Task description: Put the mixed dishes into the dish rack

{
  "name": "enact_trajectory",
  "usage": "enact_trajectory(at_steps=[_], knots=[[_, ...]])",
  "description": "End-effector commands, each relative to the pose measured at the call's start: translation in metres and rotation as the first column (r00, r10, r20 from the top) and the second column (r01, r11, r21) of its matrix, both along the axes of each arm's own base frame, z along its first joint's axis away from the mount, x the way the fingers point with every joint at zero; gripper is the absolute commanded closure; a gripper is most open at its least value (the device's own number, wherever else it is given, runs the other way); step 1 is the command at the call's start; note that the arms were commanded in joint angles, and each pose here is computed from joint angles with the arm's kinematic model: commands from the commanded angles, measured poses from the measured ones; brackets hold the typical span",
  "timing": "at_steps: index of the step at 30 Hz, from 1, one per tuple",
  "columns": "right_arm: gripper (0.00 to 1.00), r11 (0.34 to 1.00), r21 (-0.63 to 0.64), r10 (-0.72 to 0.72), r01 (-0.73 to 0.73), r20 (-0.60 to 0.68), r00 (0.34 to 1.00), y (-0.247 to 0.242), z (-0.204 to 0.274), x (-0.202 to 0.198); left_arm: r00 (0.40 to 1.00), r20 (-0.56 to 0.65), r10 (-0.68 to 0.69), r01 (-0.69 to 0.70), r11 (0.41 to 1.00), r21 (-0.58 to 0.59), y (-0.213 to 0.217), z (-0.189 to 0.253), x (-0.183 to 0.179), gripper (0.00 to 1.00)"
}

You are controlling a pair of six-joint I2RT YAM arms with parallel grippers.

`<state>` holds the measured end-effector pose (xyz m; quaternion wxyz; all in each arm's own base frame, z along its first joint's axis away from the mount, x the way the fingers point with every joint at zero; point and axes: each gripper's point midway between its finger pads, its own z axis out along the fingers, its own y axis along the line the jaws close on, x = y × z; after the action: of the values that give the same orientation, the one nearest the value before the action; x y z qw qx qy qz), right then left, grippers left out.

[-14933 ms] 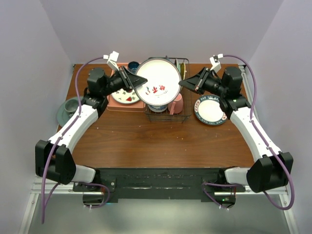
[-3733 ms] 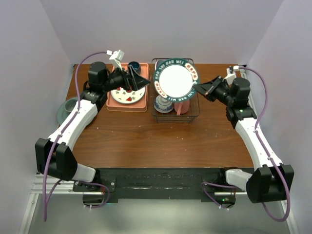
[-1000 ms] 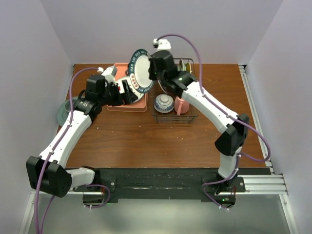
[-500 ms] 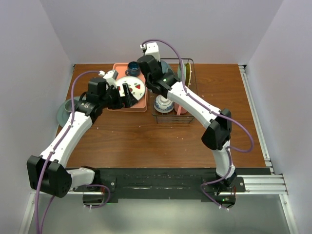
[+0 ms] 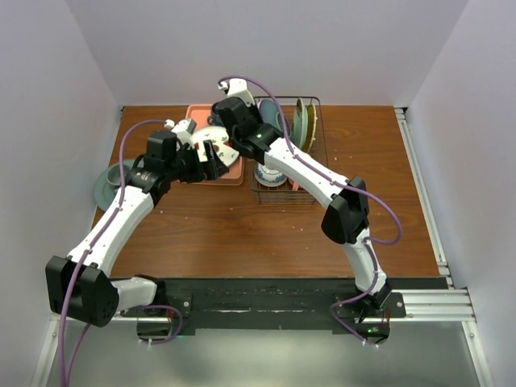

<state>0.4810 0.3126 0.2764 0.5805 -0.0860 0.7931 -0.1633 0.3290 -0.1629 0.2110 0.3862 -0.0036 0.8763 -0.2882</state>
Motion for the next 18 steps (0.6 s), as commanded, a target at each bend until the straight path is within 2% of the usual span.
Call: enact_trajectory(at_steps=[1,18], knots=[[1.0,0.996,0.013,-0.091,0.09,0.138,0.986,-0.016,0.053,0.001,0.999,0.047,-0.026,0.027,1.0,-0.015,-0.004,0.006,0.001,0.0],[1.0,0.966,-0.138,-0.198,0.219,0.155,0.968,-0.041,0.049,0.002,0.999,0.039,-0.026,0.026,1.0,-0.014,-0.003,0.001,-0.001,0.0]])
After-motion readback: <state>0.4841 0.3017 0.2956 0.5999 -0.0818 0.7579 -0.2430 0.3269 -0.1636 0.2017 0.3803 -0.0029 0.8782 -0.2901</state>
